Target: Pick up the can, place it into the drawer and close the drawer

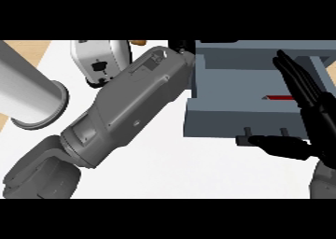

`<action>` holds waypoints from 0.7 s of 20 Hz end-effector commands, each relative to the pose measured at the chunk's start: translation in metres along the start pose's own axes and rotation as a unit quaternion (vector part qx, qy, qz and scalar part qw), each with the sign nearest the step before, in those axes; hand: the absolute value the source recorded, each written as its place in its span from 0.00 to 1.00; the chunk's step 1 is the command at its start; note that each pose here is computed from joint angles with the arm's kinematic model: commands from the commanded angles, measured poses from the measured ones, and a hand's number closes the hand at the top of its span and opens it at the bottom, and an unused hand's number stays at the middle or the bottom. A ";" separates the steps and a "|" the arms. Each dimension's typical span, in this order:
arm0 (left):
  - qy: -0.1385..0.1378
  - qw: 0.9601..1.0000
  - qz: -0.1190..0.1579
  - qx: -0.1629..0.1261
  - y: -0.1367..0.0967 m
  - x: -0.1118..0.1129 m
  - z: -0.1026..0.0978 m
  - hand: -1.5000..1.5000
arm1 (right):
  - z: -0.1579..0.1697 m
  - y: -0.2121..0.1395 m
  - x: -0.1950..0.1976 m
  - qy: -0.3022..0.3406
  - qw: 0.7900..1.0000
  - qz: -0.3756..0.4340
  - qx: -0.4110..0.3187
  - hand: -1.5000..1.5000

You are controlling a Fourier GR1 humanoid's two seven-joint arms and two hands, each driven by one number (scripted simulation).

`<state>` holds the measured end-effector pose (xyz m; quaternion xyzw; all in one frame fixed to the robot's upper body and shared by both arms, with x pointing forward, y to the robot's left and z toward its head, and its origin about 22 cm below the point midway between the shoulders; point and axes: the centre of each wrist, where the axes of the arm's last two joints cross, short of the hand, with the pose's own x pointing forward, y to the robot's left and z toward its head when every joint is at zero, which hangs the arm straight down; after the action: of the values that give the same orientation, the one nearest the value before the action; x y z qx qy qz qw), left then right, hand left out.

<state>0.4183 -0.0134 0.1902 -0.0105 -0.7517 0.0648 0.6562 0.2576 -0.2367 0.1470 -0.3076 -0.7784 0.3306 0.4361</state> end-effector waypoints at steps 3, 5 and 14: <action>0.006 1.000 -0.005 0.004 0.009 0.004 0.002 0.00 | -0.045 0.051 -0.011 -0.007 0.996 0.072 0.049 0.00; 0.002 1.000 -0.016 0.012 0.030 0.017 -0.015 0.00 | -0.046 0.052 -0.013 -0.023 0.992 0.100 0.068 0.00; -0.003 1.000 -0.016 0.022 0.056 0.030 -0.010 0.00 | -0.080 0.109 -0.055 0.032 0.981 0.171 0.080 0.00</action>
<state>0.4226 0.0327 0.2013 0.0134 -0.7521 0.0707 0.6551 0.3559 -0.1959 0.0902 -0.3926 -0.6913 0.4457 0.4115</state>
